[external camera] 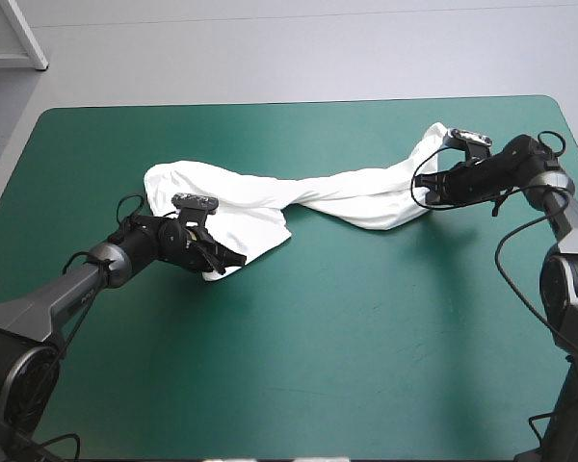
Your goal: Fold the cloth
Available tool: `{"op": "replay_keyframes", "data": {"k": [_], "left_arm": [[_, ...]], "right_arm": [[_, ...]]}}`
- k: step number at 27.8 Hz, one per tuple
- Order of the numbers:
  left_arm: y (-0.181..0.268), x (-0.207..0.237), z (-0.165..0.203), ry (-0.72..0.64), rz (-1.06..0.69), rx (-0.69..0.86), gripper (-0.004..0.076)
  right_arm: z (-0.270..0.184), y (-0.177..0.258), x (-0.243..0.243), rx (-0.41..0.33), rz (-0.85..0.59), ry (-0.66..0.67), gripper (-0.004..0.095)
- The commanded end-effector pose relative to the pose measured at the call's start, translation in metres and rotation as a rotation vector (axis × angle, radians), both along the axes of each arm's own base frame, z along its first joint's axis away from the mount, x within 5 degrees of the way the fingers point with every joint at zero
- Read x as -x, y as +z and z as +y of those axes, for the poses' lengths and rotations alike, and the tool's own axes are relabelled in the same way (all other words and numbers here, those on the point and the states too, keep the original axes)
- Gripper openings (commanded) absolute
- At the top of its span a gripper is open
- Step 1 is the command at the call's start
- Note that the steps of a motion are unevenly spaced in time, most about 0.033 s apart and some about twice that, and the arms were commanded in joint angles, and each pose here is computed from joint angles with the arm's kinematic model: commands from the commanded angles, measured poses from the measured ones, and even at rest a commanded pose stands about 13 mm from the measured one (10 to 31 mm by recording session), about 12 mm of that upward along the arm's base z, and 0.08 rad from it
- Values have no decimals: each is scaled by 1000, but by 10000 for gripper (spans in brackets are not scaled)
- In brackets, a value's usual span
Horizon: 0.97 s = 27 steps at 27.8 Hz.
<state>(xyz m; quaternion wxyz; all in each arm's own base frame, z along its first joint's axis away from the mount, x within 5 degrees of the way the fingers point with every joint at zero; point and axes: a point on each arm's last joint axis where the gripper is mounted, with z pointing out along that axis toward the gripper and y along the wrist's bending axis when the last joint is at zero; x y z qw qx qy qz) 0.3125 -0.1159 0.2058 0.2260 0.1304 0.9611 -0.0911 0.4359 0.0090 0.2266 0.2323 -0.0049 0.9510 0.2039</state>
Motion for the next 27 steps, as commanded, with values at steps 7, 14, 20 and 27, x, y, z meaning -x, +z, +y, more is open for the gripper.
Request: {"op": "replay_keyframes", "data": {"k": [7,14,20,27], "left_arm": [[144,17,10,-23,-364,36,19],[289,52,31,-6,-730,7,19],[394,105,56,47,-1072,11,19],[467,181,90,111,-1437,-71,19]], "right_arm": [[3,165,27,9,-400,38,-14],[4,289,82,58,-760,9,-14],[9,376,148,56,-1066,-13,-14],[13,451,242,95,-1480,-42,-14]]}}
